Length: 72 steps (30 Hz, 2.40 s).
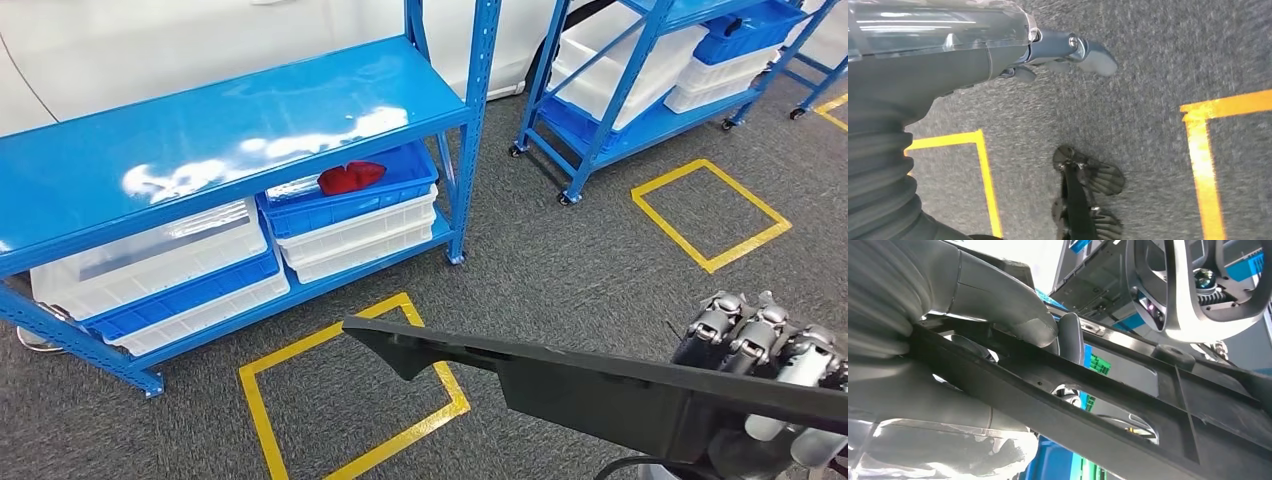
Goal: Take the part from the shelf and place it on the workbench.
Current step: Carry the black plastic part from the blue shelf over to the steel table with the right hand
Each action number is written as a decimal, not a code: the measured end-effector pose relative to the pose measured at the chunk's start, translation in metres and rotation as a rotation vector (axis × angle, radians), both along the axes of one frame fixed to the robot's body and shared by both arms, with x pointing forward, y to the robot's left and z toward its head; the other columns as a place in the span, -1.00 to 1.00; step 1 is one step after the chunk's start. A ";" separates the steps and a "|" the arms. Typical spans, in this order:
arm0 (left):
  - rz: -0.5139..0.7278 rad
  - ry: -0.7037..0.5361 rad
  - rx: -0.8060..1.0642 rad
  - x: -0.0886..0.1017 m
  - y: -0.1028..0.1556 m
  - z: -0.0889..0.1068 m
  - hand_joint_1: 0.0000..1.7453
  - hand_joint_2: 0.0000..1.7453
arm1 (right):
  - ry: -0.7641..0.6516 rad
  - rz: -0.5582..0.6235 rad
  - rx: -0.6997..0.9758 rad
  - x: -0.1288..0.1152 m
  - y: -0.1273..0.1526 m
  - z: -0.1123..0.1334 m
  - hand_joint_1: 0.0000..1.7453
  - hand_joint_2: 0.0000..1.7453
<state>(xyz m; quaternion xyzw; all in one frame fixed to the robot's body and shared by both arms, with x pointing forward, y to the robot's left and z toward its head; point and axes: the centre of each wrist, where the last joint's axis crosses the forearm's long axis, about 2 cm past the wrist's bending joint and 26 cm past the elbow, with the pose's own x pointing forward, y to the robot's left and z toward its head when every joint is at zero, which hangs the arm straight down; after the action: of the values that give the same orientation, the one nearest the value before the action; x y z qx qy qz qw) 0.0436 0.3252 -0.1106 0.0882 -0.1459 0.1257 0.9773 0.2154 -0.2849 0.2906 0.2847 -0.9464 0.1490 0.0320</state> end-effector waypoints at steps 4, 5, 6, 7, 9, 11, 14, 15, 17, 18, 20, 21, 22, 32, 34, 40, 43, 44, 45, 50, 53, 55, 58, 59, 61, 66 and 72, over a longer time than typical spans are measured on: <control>0.000 -0.015 -0.012 0.002 -0.004 0.000 -1.00 1.00 | -0.001 0.002 0.010 0.001 0.001 0.000 1.00 1.00; -0.001 -0.018 -0.014 0.002 -0.004 0.000 -1.00 1.00 | -0.001 0.004 0.013 0.001 0.002 0.000 1.00 1.00; -0.003 -0.023 -0.015 0.001 -0.004 0.000 -1.00 1.00 | -0.002 0.009 0.018 0.002 0.002 0.000 1.00 1.00; -0.005 -0.027 -0.015 0.000 -0.004 0.000 -1.00 1.00 | -0.002 0.016 0.022 0.002 0.002 0.000 1.00 1.00; -0.007 -0.038 -0.014 0.000 -0.003 0.000 -1.00 1.00 | -0.003 0.033 0.031 0.003 0.002 -0.001 1.00 1.00; -0.004 -0.049 -0.012 0.003 -0.002 0.000 -1.00 1.00 | -0.007 0.044 0.039 0.005 0.001 -0.001 1.00 1.00; -0.001 -0.058 -0.008 0.005 0.001 0.001 -1.00 1.00 | -0.016 0.054 0.050 0.013 0.002 0.002 1.00 1.00; 0.000 -0.059 -0.004 0.006 0.002 0.001 -1.00 1.00 | -0.016 0.056 0.052 0.015 0.002 0.003 1.00 1.00; 0.007 -0.062 0.006 0.008 0.005 0.001 -1.00 1.00 | -0.011 0.059 0.054 0.019 0.002 0.002 1.00 1.00; 0.012 -0.061 0.012 0.008 0.007 0.001 -1.00 1.00 | -0.010 0.062 0.055 0.021 0.002 0.002 1.00 1.00; 0.024 -0.057 0.026 0.007 0.011 0.002 -1.00 1.00 | -0.006 0.074 0.057 0.027 0.005 0.002 1.00 1.00; 0.029 -0.055 0.031 0.006 0.013 0.002 -1.00 1.00 | -0.001 0.082 0.059 0.030 0.006 0.002 1.00 1.00; 0.032 -0.054 0.036 0.005 0.014 0.002 -1.00 1.00 | 0.008 0.089 0.060 0.033 0.008 0.000 1.00 1.00; 0.051 -0.066 0.052 0.004 0.025 0.003 -1.00 1.00 | 0.104 0.044 -0.005 0.051 0.029 -0.010 1.00 1.00; 0.052 -0.080 0.054 0.007 0.026 0.003 -1.00 1.00 | 0.115 0.044 -0.029 0.052 0.044 -0.009 1.00 1.00; 0.047 -0.103 0.048 0.009 0.029 0.004 -1.00 1.00 | 0.107 0.112 -0.032 0.054 0.075 -0.003 1.00 1.00; 0.044 -0.103 0.044 0.011 0.029 0.004 -1.00 1.00 | 0.090 0.124 -0.050 0.055 0.081 0.002 1.00 1.00; 0.044 -0.102 0.042 0.011 0.029 0.004 -1.00 1.00 | 0.083 0.122 -0.059 0.057 0.083 0.004 1.00 1.00; 0.043 -0.103 0.040 0.012 0.028 0.004 -1.00 1.00 | 0.078 0.115 -0.070 0.059 0.085 0.006 1.00 1.00; 0.036 -0.115 0.013 0.015 0.020 0.003 -1.00 1.00 | 0.054 0.070 -0.159 0.081 0.091 0.023 1.00 1.00; 0.028 -0.117 -0.003 0.014 0.016 0.003 -1.00 1.00 | 0.052 0.050 -0.218 0.098 0.093 0.040 1.00 1.00; 0.023 -0.123 -0.014 0.013 0.014 0.003 -1.00 1.00 | 0.054 0.037 -0.253 0.108 0.092 0.052 1.00 1.00; 0.013 -0.135 -0.023 0.014 0.012 0.003 -1.00 1.00 | 0.033 0.015 -0.297 0.121 0.086 0.071 1.00 1.00; 0.010 -0.138 -0.024 0.015 0.012 0.003 -1.00 1.00 | 0.026 0.006 -0.312 0.124 0.085 0.075 1.00 1.00; 0.004 -0.145 -0.027 0.018 0.010 0.003 -1.00 1.00 | 0.020 -0.009 -0.339 0.128 0.081 0.079 1.00 1.00; -0.003 -0.150 -0.037 0.023 0.005 0.003 -1.00 1.00 | 0.031 -0.045 -0.383 0.137 0.074 0.078 1.00 1.00; -0.006 -0.141 -0.041 0.022 0.003 0.003 -1.00 1.00 | 0.063 -0.072 -0.417 0.145 0.068 0.069 1.00 1.00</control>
<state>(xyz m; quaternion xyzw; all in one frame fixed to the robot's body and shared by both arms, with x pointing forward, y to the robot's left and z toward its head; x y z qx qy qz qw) 0.0655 0.3285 -0.1076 0.0588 -0.2120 0.1318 0.9666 0.3601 -0.2166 0.3596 0.2426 -0.9032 0.3312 0.1251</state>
